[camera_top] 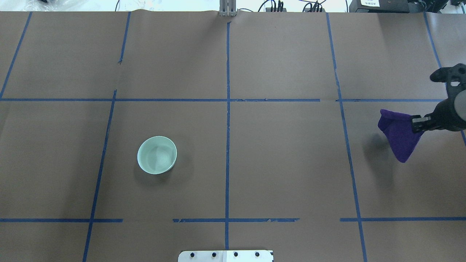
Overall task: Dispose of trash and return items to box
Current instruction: 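Carry the cloth into the pink tray while the left lowers the cup into the bin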
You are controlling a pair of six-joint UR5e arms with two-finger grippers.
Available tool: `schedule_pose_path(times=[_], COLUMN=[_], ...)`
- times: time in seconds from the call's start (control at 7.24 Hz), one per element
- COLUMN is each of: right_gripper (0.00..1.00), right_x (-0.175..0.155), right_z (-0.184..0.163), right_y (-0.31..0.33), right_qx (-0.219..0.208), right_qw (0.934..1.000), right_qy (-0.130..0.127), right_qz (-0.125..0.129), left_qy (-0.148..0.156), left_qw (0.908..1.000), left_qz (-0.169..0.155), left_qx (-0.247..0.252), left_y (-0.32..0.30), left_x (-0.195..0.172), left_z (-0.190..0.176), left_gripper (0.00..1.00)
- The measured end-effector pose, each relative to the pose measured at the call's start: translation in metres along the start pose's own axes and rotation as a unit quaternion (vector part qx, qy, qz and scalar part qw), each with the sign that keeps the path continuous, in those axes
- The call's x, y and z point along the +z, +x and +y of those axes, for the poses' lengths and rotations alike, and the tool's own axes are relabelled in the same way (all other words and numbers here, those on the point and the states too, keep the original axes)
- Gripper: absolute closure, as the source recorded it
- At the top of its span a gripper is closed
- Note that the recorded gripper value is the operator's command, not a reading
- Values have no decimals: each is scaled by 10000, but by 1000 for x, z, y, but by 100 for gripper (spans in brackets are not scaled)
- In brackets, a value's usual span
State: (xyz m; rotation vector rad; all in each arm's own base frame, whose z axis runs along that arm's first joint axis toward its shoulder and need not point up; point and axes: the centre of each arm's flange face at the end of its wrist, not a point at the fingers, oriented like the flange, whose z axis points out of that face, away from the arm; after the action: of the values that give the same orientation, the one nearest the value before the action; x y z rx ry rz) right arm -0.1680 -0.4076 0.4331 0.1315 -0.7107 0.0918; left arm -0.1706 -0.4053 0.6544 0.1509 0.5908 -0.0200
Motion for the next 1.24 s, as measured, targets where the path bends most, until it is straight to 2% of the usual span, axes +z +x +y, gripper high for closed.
schedule_pose_path(times=[0.28, 0.55, 0.83, 1.24], right_gripper=[100, 100, 100, 100], right_x=[-58, -96, -122, -153], right_z=[-17, -27, -32, -29], right_y=[37, 70, 96, 139], right_qx=[349, 459, 530, 602], right_qw=[9981, 9952, 9925, 9887], right_qy=[274, 480, 673, 944], right_qz=[-430, -716, -874, -996], left_qy=[-113, -388, -581, -644], left_qw=[9995, 9982, 9960, 9908], left_qz=[268, 464, 554, 855], left_qx=[-96, 40, 391, 824], left_y=[-8, 11, 26, 42], left_x=[37, 70, 112, 160], left_z=[23, 22, 22, 30], left_gripper=[100, 100, 100, 100])
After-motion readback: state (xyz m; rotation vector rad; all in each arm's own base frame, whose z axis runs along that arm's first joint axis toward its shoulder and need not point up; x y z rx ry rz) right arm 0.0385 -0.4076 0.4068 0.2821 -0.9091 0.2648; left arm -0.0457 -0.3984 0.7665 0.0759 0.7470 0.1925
